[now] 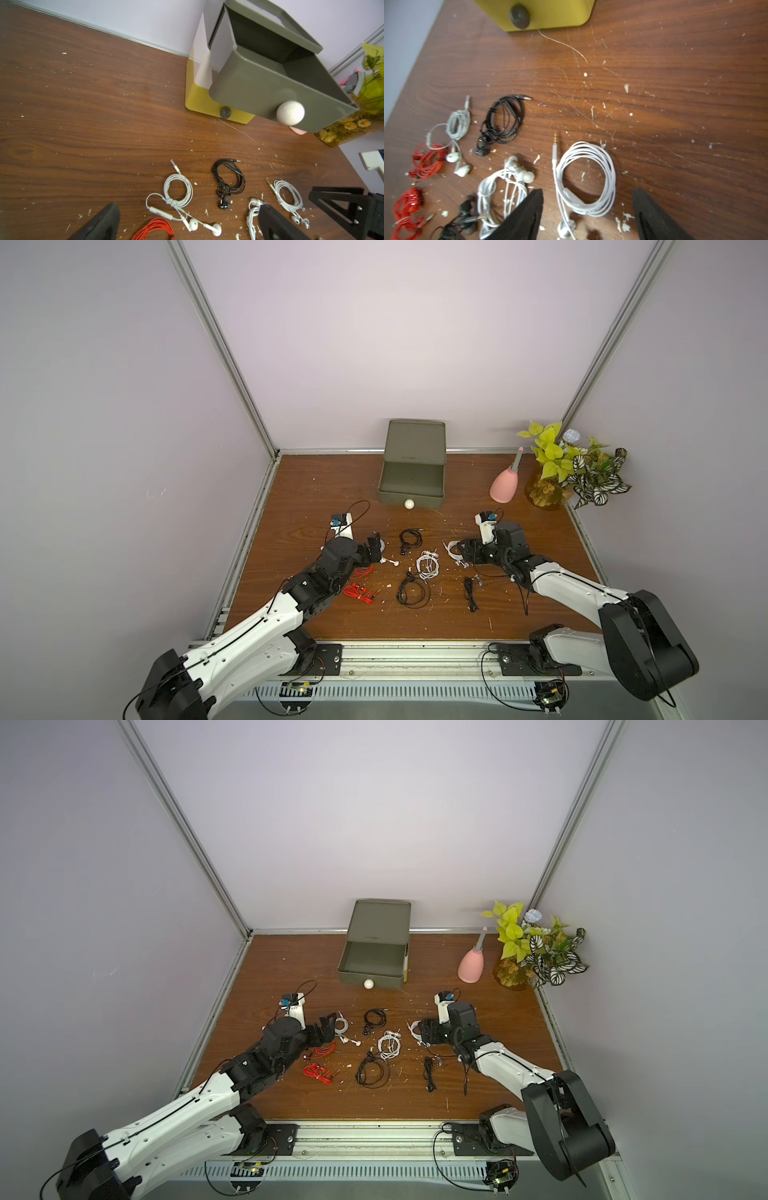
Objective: Place the wired earphones into the drawer by color
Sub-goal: Open the drawer in the storage box, then pick up the wired earphones from the center of the board.
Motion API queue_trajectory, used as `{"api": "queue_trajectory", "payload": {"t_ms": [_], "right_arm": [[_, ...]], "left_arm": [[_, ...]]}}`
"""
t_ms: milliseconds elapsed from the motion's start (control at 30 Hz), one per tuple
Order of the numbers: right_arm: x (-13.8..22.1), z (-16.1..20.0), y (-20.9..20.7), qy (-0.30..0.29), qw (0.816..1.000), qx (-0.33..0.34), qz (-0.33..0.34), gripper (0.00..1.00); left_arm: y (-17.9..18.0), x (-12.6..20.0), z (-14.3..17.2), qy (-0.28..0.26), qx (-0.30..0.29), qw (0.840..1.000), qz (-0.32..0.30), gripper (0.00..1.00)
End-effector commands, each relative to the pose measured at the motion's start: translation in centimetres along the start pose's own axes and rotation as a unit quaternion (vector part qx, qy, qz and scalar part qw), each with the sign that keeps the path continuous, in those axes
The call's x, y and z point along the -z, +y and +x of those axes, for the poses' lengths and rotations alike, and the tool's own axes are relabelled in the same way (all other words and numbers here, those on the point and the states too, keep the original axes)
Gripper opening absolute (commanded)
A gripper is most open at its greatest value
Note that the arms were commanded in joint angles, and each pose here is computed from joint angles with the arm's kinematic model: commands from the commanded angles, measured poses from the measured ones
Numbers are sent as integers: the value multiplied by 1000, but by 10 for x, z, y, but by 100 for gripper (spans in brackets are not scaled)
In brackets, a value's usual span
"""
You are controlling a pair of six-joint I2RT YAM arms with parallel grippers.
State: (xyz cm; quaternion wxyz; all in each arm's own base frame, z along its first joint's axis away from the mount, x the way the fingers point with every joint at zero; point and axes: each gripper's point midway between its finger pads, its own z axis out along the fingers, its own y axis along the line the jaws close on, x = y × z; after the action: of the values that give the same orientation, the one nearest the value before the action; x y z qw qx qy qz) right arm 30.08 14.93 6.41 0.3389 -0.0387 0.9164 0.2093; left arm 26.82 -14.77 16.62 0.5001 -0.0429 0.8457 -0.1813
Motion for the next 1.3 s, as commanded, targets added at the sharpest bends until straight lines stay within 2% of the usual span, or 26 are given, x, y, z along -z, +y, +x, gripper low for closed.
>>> {"api": "queue_trajectory", "payload": {"t_ms": [0, 67, 233, 467, 800, 1267], "right_arm": [[-2, -5, -6, 13, 999, 0, 35, 65], [-4, -3, -11, 19, 999, -2, 51, 61], [-8, -2, -18, 25, 997, -3, 71, 59], [-17, -2, -14, 35, 997, 4, 75, 49], [-25, 7, -18, 68, 993, 4, 100, 41], [-31, 20, -17, 89, 991, -7, 98, 13]], "left_arm": [[9, 3, 5, -6, -25, 1000, -11, 100], [13, 4, 7, -12, -33, 999, -15, 100], [23, 6, 13, -20, -59, 998, -24, 100], [28, 10, 19, -45, -89, 995, -7, 100], [33, 18, 30, -75, -105, 991, 19, 100], [35, 21, 34, -97, -111, 989, 34, 100]]}}
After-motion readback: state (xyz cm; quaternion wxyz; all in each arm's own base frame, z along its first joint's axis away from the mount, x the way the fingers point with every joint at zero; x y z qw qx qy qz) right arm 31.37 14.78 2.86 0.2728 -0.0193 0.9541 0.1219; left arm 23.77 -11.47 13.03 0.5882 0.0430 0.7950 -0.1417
